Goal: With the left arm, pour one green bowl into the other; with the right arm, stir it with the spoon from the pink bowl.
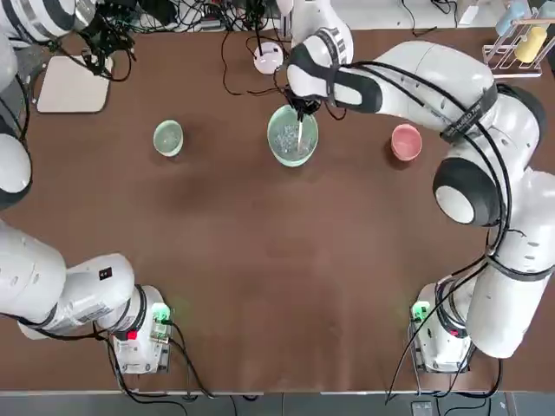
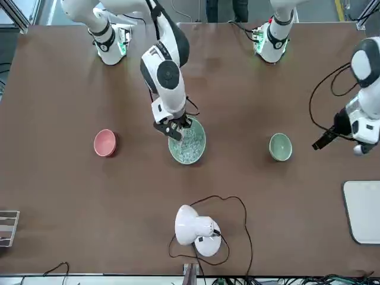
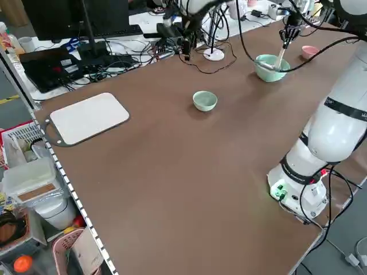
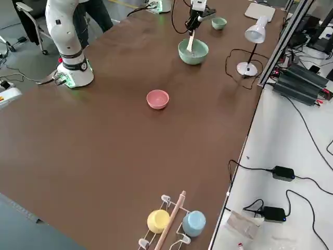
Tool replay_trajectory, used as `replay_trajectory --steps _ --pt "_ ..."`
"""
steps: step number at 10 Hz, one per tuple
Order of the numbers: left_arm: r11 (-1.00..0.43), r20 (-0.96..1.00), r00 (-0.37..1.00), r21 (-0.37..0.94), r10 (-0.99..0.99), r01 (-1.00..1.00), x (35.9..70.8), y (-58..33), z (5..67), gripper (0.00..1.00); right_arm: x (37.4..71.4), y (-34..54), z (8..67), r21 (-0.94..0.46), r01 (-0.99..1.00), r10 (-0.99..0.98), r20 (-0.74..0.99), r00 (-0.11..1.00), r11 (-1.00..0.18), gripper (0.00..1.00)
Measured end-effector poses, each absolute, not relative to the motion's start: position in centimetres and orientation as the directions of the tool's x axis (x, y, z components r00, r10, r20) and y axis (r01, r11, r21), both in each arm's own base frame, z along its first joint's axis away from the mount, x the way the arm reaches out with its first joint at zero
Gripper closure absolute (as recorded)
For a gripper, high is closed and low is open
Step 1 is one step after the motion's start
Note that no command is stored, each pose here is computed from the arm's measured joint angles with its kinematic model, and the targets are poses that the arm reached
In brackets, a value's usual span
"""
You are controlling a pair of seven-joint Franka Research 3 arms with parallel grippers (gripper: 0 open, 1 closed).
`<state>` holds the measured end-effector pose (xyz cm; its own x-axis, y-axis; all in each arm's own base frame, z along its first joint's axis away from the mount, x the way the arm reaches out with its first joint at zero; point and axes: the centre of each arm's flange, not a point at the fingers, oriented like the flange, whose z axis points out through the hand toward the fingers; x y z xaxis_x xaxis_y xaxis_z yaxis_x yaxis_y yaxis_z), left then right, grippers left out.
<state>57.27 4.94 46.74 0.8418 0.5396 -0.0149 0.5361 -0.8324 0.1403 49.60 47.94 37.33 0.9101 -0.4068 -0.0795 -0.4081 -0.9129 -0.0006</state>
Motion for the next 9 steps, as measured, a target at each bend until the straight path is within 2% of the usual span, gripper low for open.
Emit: replay_trajectory --steps 5,7,9 --pt "-0.863 -0.057 0.872 0.123 0.486 0.49 57.5 4.4 57.2 0.0 50.3 49.6 40.5 -0.104 -0.509 -0.505 -0.06 0.861 -0.855 0.94" --pt "-0.903 -0.063 0.911 0.118 0.408 0.412 56.9 3.5 60.4 0.0 51.2 48.8 40.3 -0.106 -0.526 -0.523 -0.057 0.851 -0.844 0.94" --pt "-0.936 -0.059 0.936 0.045 0.348 0.35 56.4 2.4 61.5 0.0 52.9 46.7 39.9 -0.088 -0.529 -0.526 -0.059 0.849 -0.844 0.94"
